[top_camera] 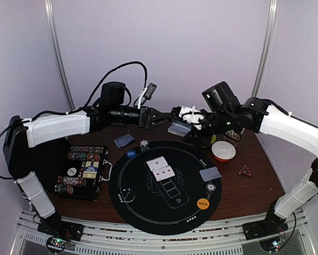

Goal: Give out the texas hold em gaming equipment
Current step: Pick up the poker card from the face-down deck piles.

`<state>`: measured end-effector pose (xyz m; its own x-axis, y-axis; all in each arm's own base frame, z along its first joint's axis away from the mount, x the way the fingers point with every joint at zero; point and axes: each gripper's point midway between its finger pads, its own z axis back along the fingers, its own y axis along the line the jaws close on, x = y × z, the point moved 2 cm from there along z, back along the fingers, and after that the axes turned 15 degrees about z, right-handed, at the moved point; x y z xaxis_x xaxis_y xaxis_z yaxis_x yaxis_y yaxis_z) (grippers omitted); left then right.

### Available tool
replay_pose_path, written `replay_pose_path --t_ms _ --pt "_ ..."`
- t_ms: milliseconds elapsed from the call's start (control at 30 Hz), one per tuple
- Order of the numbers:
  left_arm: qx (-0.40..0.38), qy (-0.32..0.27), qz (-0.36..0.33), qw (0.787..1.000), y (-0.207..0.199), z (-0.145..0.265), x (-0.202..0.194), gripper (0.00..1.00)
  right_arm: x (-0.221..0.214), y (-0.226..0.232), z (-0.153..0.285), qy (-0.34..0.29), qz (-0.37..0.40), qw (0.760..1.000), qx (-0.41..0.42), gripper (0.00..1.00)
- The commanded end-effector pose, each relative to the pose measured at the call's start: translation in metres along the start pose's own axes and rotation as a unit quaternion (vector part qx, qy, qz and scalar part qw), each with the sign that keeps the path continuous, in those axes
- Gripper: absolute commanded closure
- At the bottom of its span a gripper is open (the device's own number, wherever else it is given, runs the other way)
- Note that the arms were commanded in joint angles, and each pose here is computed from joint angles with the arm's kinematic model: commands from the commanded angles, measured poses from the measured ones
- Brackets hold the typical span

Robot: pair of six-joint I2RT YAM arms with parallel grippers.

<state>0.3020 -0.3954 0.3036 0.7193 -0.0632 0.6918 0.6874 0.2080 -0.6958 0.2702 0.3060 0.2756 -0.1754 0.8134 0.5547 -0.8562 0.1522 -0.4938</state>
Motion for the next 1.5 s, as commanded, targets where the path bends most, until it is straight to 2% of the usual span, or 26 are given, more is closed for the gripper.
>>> replay_pose_path --t_ms 0,300,600,767,1000,1133,1233,1300,1400,1467 --pt "-0.019 0.015 -0.004 1.0 -0.007 -0.007 -0.002 0.09 0.02 -0.004 0.0 -0.024 0.004 1.0 -0.002 0.49" --pt "0.029 0.022 -0.009 0.999 0.008 -0.016 -0.006 0.18 0.031 0.005 -0.009 -0.027 0.016 0.999 0.007 0.49" --pt "0.078 0.04 -0.035 0.996 0.019 -0.012 -0.009 0.38 0.033 0.003 -0.006 -0.027 0.021 0.999 -0.001 0.49" --pt "0.1 0.024 -0.043 0.994 0.019 -0.004 -0.001 0.5 0.029 0.003 -0.004 -0.019 0.022 1.0 -0.005 0.49" --pt "0.114 0.006 -0.054 0.992 0.016 0.008 0.007 0.51 0.025 0.004 -0.001 -0.014 0.024 1.0 -0.01 0.49" --pt "0.097 0.01 -0.062 0.993 0.008 0.009 0.008 0.45 0.025 0.004 -0.001 -0.013 0.024 1.0 -0.01 0.49" --pt "0.081 0.014 -0.069 0.994 0.0 0.011 0.007 0.44 0.025 0.003 -0.001 -0.012 0.025 1.0 -0.011 0.49" --pt "0.075 0.014 -0.074 0.994 -0.004 0.012 0.008 0.5 0.024 0.004 -0.002 -0.012 0.025 1.0 -0.01 0.49" --pt "0.073 0.015 -0.081 0.994 -0.006 0.014 0.008 0.66 0.024 0.003 -0.002 -0.011 0.026 1.0 -0.011 0.49" --pt "0.067 0.018 -0.086 0.994 -0.008 0.014 0.006 0.71 0.024 0.003 -0.002 -0.011 0.026 1.0 -0.012 0.49"
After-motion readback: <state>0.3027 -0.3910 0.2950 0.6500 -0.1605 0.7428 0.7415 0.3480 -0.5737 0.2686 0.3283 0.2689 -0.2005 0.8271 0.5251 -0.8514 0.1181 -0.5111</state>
